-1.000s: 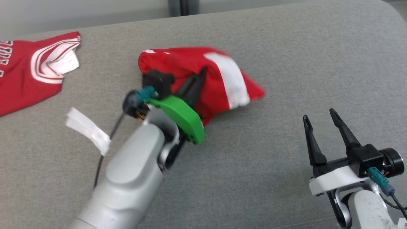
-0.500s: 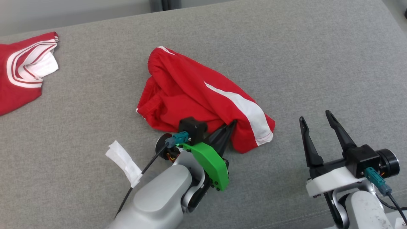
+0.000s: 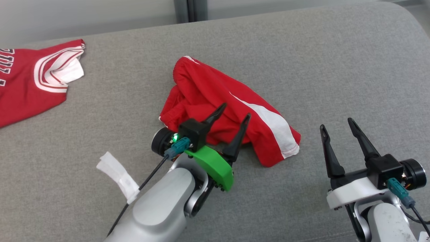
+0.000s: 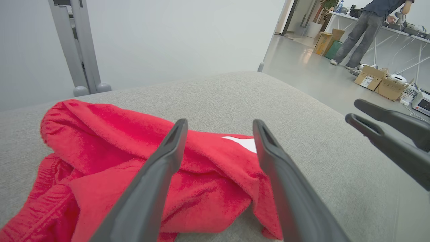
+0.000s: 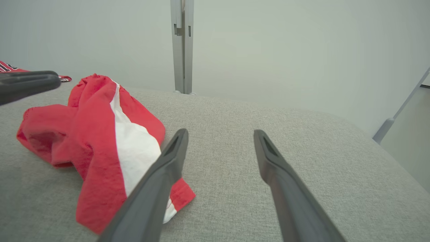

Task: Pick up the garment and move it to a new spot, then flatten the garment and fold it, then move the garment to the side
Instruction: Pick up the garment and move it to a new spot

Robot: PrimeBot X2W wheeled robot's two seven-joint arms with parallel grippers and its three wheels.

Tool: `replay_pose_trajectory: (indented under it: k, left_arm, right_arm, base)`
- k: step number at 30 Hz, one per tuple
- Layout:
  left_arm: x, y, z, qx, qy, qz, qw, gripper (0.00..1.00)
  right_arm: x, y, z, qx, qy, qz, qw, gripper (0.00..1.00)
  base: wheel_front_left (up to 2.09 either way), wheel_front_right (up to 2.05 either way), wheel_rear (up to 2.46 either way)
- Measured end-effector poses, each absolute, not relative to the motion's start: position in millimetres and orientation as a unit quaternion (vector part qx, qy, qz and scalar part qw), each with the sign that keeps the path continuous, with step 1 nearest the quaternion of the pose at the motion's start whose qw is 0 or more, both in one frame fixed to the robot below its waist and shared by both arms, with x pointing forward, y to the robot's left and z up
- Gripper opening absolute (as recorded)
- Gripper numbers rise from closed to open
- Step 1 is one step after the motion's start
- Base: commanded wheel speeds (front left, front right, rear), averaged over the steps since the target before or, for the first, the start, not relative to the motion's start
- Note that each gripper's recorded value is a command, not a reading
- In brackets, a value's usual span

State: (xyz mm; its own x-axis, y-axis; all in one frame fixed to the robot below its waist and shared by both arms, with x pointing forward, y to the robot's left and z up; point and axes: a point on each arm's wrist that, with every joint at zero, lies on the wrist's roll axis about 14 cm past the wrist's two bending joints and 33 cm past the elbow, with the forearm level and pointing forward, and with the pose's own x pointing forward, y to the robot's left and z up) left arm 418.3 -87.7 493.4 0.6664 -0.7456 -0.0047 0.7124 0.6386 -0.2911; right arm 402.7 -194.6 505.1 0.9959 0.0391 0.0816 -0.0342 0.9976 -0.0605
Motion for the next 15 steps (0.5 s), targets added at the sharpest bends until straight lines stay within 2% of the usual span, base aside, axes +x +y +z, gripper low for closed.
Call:
replay_pose_trajectory:
  k: [8,15]
  left_arm:
    - [419,-39,512,-0.126,0.017,-0.338,0.933,1.00]
    - [407,15,505,-0.131,0.013,-0.257,0.957,1.00]
  right_arm:
    - [390,-186,515,-0.030,-0.054,0.030,0.998,1.00]
    - [377,-177,522,-0.023,-0.064,0.041,0.997,1.00]
  base:
    - [0.00,0.00,0.00]
    - [0.00,0.00,0.00]
